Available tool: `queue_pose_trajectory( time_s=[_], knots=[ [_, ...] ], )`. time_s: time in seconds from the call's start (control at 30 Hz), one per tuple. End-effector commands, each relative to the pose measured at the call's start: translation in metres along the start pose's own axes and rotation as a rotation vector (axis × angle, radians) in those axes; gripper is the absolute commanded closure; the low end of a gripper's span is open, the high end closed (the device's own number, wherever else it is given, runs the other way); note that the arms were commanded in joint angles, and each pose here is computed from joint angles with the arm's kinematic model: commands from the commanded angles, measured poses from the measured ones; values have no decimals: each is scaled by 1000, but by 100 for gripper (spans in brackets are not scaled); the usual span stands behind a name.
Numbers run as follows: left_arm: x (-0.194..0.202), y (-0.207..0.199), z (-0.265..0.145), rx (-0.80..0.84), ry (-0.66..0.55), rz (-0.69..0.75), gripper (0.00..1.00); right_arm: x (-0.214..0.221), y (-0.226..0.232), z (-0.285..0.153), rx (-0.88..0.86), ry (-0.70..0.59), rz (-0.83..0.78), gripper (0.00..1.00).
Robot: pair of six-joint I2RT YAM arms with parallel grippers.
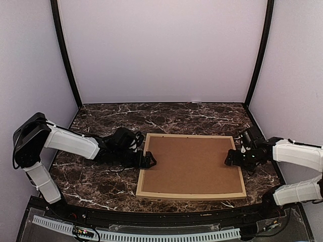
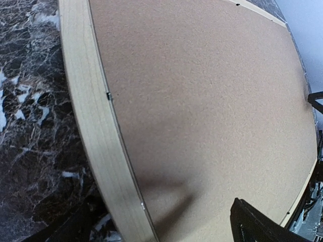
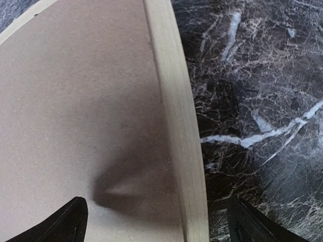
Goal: Put the photo into the frame
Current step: Press the fastener onto the backboard, then place the photo frame at the center of the board.
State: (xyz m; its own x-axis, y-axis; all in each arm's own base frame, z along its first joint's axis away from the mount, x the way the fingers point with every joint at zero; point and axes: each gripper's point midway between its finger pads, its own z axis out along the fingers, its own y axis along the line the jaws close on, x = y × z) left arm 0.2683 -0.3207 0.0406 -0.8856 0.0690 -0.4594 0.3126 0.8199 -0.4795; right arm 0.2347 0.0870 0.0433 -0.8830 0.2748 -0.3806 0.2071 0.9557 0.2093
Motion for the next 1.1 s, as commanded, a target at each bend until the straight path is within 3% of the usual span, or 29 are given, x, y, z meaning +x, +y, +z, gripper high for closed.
queue_pose_trajectory(
  time_s=[0.0, 0.43, 0.73, 1.07],
  knots=[
    [14, 18, -11, 8, 60, -74, 1, 1, 4, 10, -49, 1, 38, 2],
    [0, 37, -25, 51, 21, -170, 1, -3, 73, 8, -376, 32, -29, 7],
    [-7, 58, -41, -19, -34, -221, 1, -9, 142, 8, -528, 50, -159, 7],
    [-29, 104, -77, -167, -140, -263, 1, -37, 116, 8, -314, -17, -212, 5]
  ],
)
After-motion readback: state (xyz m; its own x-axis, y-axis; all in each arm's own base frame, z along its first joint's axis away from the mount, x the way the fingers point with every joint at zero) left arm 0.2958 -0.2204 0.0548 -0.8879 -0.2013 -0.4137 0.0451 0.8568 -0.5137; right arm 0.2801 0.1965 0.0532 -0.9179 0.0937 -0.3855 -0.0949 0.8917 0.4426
